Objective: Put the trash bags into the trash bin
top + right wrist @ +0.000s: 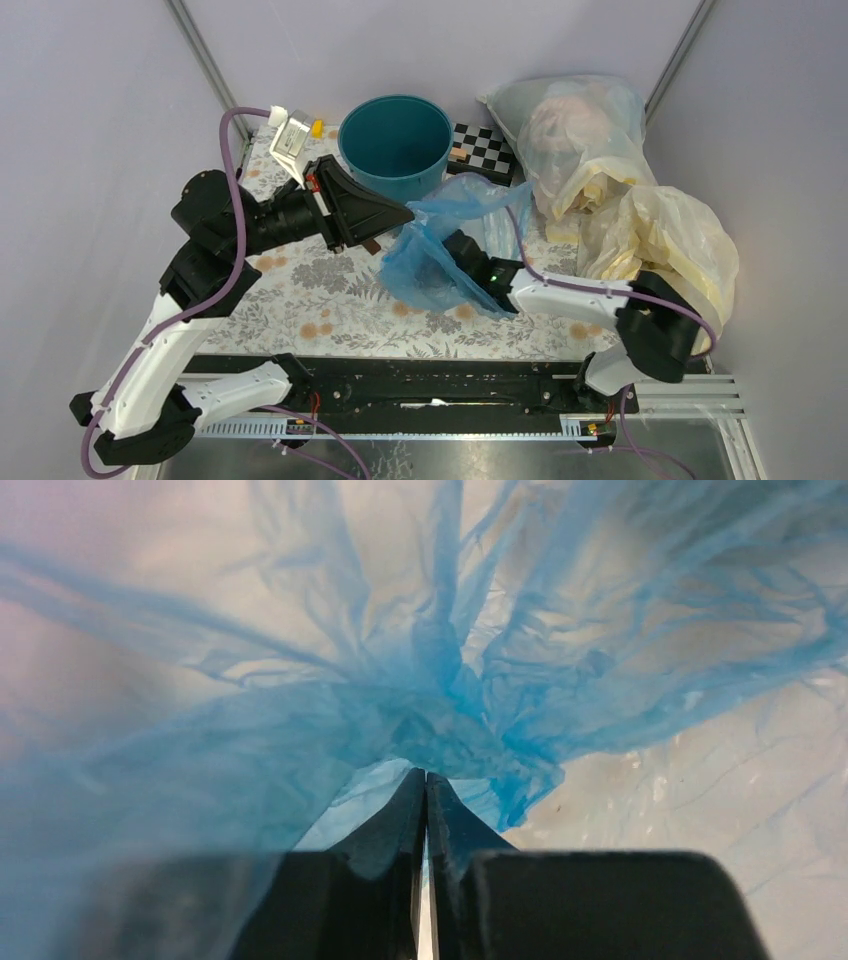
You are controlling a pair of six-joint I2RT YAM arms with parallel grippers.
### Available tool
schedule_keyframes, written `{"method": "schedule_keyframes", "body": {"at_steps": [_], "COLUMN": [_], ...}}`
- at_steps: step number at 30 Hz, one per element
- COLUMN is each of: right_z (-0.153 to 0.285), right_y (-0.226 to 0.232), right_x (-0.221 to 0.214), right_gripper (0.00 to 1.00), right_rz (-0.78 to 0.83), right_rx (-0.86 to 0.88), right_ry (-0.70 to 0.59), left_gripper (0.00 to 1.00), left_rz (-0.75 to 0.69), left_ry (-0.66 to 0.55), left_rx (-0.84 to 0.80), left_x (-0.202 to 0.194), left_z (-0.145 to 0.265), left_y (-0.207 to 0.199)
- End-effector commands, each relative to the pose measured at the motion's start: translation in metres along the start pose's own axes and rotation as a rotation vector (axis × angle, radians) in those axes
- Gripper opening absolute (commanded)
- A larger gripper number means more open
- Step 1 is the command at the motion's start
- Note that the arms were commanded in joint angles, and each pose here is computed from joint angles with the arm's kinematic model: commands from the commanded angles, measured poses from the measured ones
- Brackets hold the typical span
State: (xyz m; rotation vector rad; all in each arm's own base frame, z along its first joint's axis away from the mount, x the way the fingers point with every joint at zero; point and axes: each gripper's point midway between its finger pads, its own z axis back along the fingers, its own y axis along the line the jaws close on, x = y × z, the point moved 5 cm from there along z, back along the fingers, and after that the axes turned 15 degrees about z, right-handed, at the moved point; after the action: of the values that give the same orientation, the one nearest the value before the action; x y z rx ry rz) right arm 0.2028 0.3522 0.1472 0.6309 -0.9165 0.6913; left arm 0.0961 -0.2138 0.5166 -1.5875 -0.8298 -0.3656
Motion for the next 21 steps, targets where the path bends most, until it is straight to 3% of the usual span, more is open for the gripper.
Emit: {"method": "schedule_keyframes", "body": {"at_steps": [1, 4, 10, 16, 21], "right_z": [0.046, 0.068, 0.100, 0.094, 0.063], "right_y": [-0.010, -0.016, -0.029, -0.034, -0.057], "right_x": [0.074, 0.103, 0.166, 0.237, 0.267], "right_gripper": [0.07, 0.04, 0.02, 0.00, 0.00], "right_rz": [0.116, 0.159, 0.241, 0.297, 0.291], "right_rx": [-0.157, -0.247, -0.421, -0.461, -0.444], "right_ry": [-0.128, -0.125, -0.215, -0.253, -0.204], "left_gripper": [0.01, 0.01, 0.01, 0.00, 0.00], "left_rz": [-0.055, -0.096, -0.213, -0.303, -0.363], "left_ry": [-0.016, -0.036, -0.184, -0.332, -0.503], "left_rx": [-0.060, -0.113, -0.097, 0.126, 0.441], "left_x": [0.007, 0.012, 0.035, 0.066, 0.101], "left_z": [0.009, 0.024, 0.051, 0.048, 0.045], "left_y": [-0.025, -0.051, -0.088, -0.063, -0.014]}}
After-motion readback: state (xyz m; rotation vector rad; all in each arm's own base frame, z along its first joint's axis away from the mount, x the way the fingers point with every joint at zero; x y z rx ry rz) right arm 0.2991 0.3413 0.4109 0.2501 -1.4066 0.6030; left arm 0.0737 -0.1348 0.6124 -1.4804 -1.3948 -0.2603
